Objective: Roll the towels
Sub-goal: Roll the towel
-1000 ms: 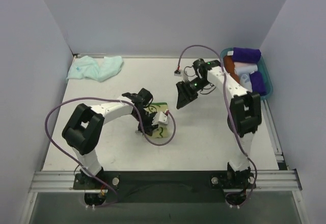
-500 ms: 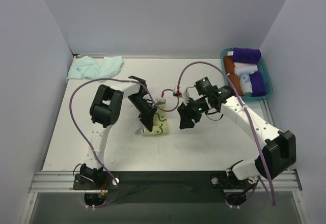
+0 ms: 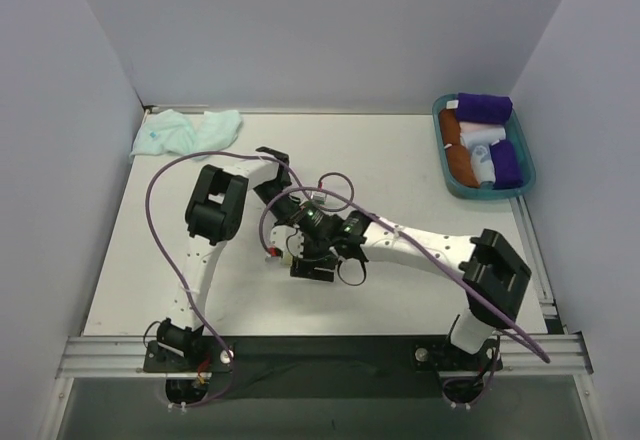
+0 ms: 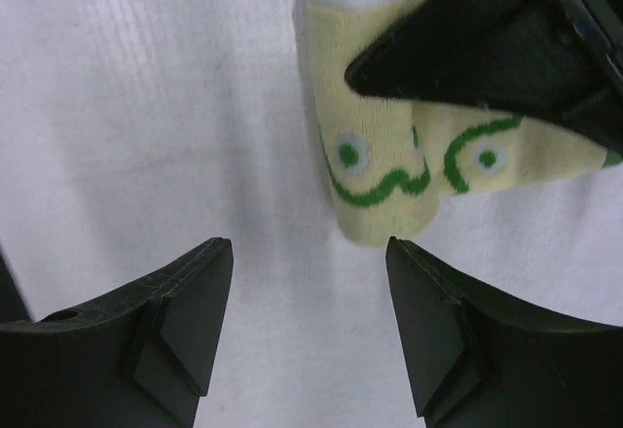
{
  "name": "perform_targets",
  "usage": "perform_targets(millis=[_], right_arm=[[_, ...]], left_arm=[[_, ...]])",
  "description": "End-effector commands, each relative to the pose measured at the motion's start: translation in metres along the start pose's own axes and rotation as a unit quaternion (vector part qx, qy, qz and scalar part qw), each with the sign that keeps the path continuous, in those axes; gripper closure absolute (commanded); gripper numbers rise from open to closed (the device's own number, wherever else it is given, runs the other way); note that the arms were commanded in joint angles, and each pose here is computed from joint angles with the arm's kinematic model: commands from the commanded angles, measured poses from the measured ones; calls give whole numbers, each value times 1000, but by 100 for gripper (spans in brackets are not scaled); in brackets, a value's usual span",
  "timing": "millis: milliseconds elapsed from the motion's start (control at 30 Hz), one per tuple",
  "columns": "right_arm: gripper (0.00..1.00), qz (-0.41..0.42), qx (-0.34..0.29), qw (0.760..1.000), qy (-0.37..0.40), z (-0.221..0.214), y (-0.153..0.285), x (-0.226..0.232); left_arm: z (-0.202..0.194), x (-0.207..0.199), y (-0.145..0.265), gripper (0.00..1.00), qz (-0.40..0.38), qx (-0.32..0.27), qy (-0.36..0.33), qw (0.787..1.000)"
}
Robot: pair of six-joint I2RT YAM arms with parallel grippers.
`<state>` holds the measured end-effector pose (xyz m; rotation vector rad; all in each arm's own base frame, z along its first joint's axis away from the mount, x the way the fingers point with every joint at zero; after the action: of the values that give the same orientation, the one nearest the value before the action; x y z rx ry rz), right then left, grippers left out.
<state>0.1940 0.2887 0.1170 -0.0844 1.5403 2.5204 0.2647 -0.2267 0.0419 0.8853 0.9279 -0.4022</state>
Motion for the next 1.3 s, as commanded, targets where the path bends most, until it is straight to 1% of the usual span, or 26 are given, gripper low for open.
perform_targets(millis=[0,33,67,200,233,400,567,600,633,667,700,733,767,800,833,867,900,933,967,1033,1067,1133,1167,1233,1267], right_arm=[[36,-93,-12,993,70,22,-24,-21],[37,-99,3,992,78,15,-37,-21],[37,-112,-12,990,85,23,-43,-22],[41,-134,0,986,100,20,-64,-26],[44,-132,15,985,109,14,-71,-25],[47,-142,42,977,151,-9,-97,-23],[49,-165,49,965,198,-20,-106,-18],[52,-163,57,964,204,-27,-108,-16],[58,-163,58,963,206,-28,-110,-15],[68,-160,60,963,206,-31,-110,-14],[77,-148,54,967,198,-31,-111,-10],[90,-139,48,971,189,-29,-108,-9],[98,-116,64,974,183,-37,-105,-3],[100,-82,53,982,159,-36,-106,6],[100,-68,43,986,146,-28,-100,8],[100,-34,59,989,131,-38,-95,14],[100,-15,59,991,118,-39,-92,18],[100,16,42,994,102,-31,-87,25],[100,37,57,994,88,-39,-82,28],[100,80,56,993,65,-38,-77,37],[100,97,65,992,57,-37,-71,39],[100,124,71,989,28,-38,-67,40],[100,151,67,986,14,-34,-62,44],[100,172,68,983,-14,-34,-59,42],[100,198,70,977,-34,-34,-54,48]], left_arm=[[-24,36,-2,85,28,60,-38,997],[-24,36,-2,86,27,59,-37,997],[-24,35,-2,86,27,58,-38,997],[-23,36,-1,85,25,53,-37,998],[-23,36,0,85,25,52,-37,998],[-23,36,1,85,18,49,-35,998],[-22,36,2,85,12,46,-31,998],[-23,37,2,85,11,47,-30,998],[-22,37,2,85,10,46,-30,998],[-22,38,3,85,10,44,-29,999],[-22,37,4,82,10,40,-29,999],[-21,36,5,80,10,34,-32,999],[-23,36,5,78,11,30,-31,999],[-20,33,11,75,17,11,-32,999],[-16,36,15,68,31,-5,-47,998],[-21,33,15,61,33,-15,-41,999],[-15,27,30,55,56,-40,-48,996],[-10,27,37,50,70,-61,-62,994],[-9,23,44,48,74,-76,-65,992],[-6,12,67,43,87,-114,-67,987],[-5,9,76,36,90,-129,-66,985],[-10,3,100,27,100,-169,-59,979],[-10,0,107,25,99,-187,-58,976],[-19,-5,129,25,114,-221,-59,967],[-23,-6,136,25,118,-237,-57,963]])
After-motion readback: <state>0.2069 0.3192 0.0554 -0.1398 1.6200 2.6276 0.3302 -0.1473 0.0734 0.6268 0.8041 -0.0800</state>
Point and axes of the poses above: each gripper's point midway between its finger pads, its own y axis back along the fingers, its own x axis along the line the jaws close on, z = x × y, the point moved 3 cm from there along y, back along the fingers, and after that the axes turned 4 degrees about -y, right-handed, at the moved point
